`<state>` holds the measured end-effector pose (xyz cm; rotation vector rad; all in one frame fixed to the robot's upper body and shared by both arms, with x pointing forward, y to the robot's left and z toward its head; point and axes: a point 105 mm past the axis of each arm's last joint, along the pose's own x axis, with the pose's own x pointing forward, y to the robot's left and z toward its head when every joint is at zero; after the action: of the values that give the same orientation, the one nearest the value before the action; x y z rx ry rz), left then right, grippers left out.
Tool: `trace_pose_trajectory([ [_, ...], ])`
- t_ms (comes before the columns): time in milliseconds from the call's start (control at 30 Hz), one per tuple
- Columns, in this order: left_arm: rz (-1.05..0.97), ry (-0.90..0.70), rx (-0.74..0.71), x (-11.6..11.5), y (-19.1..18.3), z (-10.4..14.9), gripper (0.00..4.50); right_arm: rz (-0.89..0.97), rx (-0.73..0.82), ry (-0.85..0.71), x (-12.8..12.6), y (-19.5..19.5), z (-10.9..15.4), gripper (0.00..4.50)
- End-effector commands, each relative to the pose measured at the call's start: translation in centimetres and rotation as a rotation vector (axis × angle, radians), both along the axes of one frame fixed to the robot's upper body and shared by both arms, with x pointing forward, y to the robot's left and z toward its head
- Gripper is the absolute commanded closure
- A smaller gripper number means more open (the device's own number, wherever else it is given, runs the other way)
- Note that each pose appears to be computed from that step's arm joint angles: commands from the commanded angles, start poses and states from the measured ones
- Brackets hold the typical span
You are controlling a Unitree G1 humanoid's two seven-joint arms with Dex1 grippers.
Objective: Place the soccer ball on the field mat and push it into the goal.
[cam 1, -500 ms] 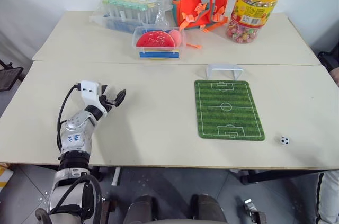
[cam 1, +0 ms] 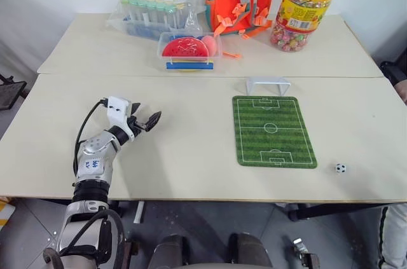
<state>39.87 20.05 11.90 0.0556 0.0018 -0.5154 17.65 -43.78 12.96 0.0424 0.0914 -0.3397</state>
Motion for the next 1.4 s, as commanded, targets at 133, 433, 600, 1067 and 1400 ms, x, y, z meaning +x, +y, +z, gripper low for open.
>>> trace_pose_trajectory([
  [133,-0.356,-0.112,0.032,-1.7,-4.1,2.7,0.00,0.359,-0.067,0.063,3.7,8.1,1.5,0.02],
  [433,-0.802,-0.092,-0.062,-6.4,-5.7,2.9,0.00,0.514,-0.042,0.194,5.5,11.1,-2.0,0.02],
  [600,-0.869,-0.070,-0.070,-8.1,-5.1,2.5,0.00,0.526,-0.022,0.221,5.7,11.3,-3.2,0.02],
  [1067,-0.853,-0.114,-0.077,-8.5,-5.1,2.9,0.00,0.525,0.018,0.253,6.6,11.2,-6.1,2.22],
  [1400,-0.953,-0.123,-0.009,-9.0,-5.3,1.8,0.00,0.702,-0.189,0.176,7.5,15.1,-0.7,3.65],
])
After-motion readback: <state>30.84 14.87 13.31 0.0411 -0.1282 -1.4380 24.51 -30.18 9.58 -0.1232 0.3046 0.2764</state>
